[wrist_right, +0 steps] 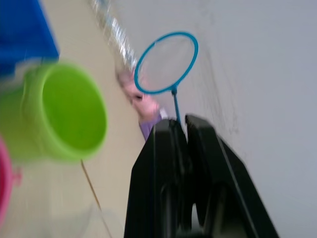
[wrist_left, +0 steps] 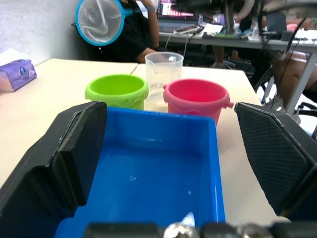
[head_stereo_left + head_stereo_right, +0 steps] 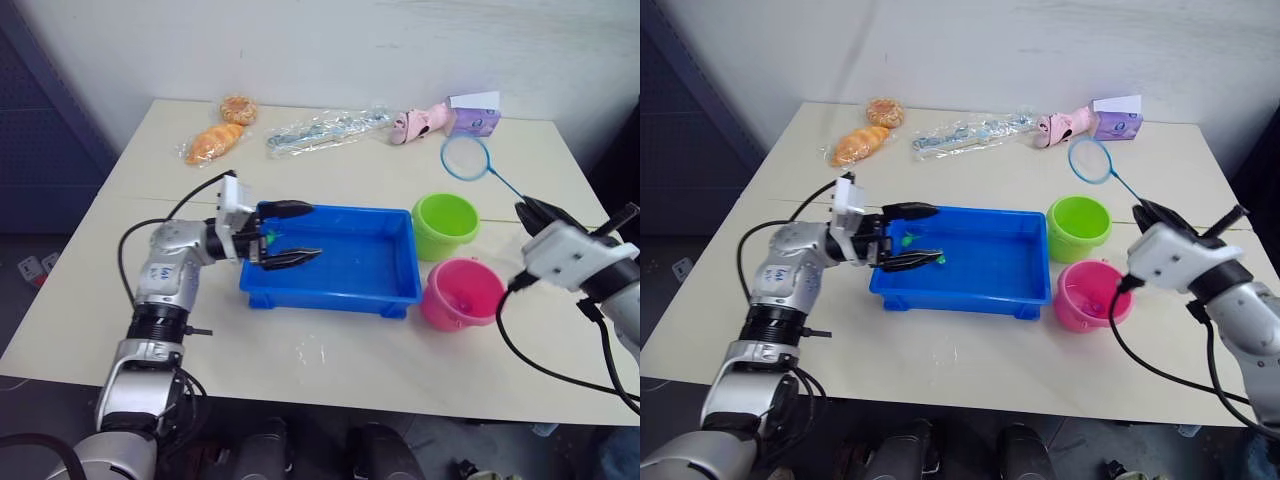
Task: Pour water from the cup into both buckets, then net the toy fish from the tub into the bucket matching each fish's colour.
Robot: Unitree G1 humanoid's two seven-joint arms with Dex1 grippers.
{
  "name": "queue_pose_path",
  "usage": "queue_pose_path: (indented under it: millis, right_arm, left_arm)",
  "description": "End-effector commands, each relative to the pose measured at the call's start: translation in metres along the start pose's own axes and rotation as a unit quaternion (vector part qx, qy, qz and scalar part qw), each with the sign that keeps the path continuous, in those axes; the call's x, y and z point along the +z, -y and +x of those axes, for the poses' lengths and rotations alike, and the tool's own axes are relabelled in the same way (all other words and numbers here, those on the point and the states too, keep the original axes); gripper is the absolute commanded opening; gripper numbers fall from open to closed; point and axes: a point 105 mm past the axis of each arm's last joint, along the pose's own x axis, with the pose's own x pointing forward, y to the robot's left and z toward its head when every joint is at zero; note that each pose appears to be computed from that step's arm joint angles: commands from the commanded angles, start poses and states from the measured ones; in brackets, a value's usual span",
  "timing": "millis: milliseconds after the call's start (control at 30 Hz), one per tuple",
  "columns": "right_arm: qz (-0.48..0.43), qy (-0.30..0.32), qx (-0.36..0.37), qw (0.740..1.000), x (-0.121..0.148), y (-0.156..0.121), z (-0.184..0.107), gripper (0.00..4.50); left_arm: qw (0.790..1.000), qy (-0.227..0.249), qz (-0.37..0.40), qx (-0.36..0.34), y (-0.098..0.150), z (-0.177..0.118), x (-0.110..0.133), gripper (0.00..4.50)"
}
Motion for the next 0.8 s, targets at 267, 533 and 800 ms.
queue_pose_path:
  millis: [267,533,800]
  right_arm:
    - [0.242,-0.059,0.236,0.939,0.033,-0.096,0.032,0.00]
    - [0.202,-0.125,0.221,0.946,0.007,-0.108,0.059,0.00]
    - [0.223,-0.137,0.254,0.931,0.014,-0.135,0.078,0.00]
  left_arm:
    - [0.992,-0.104,0.014,0.070,-0.008,-0.099,-0.010,4.46]
    - [0.989,-0.123,0.012,0.082,0.001,-0.116,-0.011,4.46]
    - [0.986,-0.134,0.005,0.096,0.010,-0.119,-0.018,4.46]
